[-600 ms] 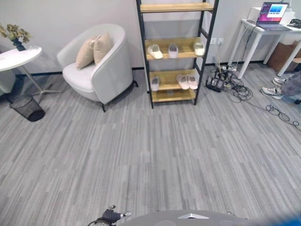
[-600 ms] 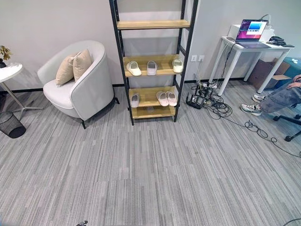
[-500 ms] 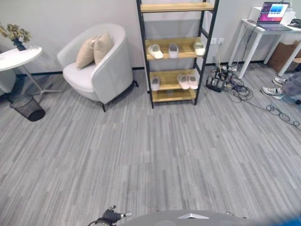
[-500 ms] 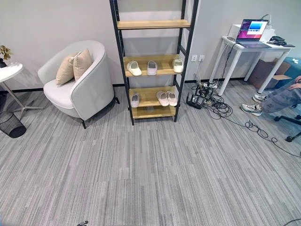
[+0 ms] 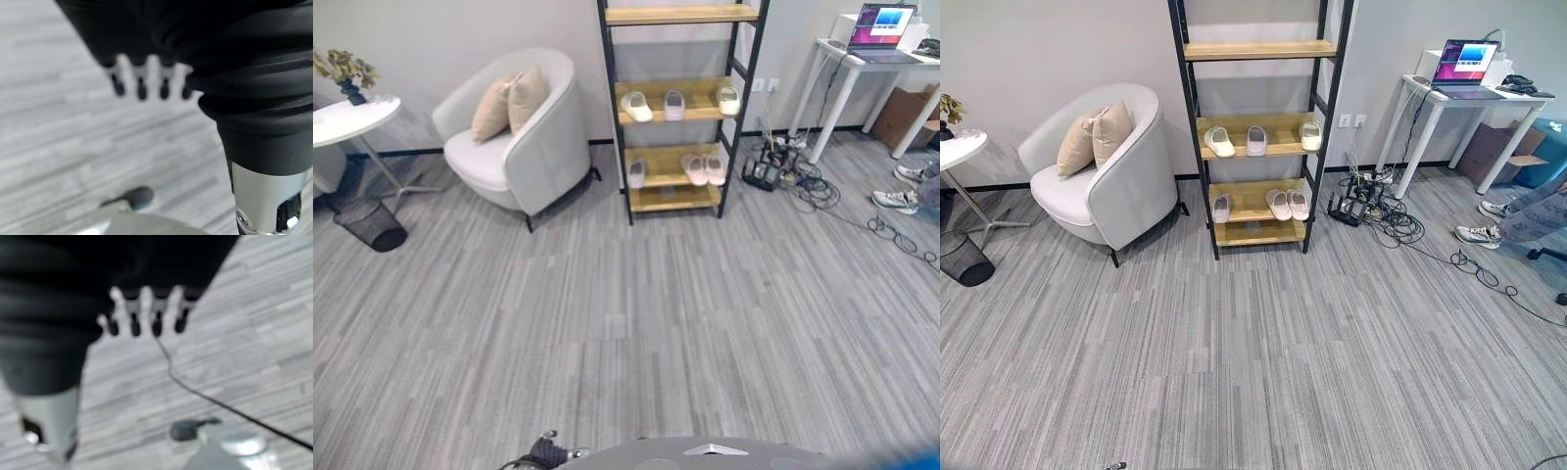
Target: Arrange the slippers neatly on the shoe rack.
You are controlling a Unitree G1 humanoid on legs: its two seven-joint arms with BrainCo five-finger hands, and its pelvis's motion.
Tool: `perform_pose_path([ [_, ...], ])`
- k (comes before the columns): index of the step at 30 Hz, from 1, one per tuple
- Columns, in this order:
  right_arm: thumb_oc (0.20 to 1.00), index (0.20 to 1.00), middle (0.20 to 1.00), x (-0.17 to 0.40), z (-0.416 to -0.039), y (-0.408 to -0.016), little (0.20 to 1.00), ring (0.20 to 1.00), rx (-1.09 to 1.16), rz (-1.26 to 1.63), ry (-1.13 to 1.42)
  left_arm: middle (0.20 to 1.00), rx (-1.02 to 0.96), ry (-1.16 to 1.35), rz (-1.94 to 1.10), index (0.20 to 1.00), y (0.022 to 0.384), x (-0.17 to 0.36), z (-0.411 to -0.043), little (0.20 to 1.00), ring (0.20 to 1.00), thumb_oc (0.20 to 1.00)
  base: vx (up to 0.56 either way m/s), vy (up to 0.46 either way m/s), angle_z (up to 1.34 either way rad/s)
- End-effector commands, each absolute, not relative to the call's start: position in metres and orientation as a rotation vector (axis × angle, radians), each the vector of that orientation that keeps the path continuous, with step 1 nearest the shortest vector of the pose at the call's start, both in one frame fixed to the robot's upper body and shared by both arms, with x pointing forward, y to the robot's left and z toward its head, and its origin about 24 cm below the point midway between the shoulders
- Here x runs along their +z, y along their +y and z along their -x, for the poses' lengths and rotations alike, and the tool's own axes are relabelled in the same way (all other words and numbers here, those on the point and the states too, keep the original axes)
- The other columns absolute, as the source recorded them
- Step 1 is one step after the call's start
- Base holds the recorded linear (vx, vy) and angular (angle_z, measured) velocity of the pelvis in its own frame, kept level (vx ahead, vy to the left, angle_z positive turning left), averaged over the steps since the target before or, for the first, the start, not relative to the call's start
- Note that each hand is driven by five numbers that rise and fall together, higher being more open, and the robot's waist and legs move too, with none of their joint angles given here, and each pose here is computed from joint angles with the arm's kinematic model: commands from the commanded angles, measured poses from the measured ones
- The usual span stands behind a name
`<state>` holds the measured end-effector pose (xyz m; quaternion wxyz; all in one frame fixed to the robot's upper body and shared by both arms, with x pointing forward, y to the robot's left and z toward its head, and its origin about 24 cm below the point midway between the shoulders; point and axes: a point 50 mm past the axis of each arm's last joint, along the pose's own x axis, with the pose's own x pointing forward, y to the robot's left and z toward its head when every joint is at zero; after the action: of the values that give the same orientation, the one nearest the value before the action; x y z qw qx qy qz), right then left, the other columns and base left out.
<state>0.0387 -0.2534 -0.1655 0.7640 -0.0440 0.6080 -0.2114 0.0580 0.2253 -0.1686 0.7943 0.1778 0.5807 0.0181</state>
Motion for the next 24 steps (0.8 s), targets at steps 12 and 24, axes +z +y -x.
perform_pose_path([
  [12, 1.000, 1.000, 1.000, -0.165, -0.061, -0.244, 1.000, 1.000, -0.364, 0.171, 1.259, 1.000, 0.016, 1.126, -0.380, 1.000, 0.211, -0.162, -0.103, 1.000, 1.000, 1.000, 0.05, -0.123, -0.08],
  [24, 1.000, 1.000, 1.000, -0.155, -0.074, -0.271, 1.000, 1.000, -0.357, 0.306, 1.225, 1.000, -0.069, 1.116, -0.450, 1.000, 0.200, -0.164, -0.105, 1.000, 1.000, 1.000, 0.10, -0.120, 0.18],
])
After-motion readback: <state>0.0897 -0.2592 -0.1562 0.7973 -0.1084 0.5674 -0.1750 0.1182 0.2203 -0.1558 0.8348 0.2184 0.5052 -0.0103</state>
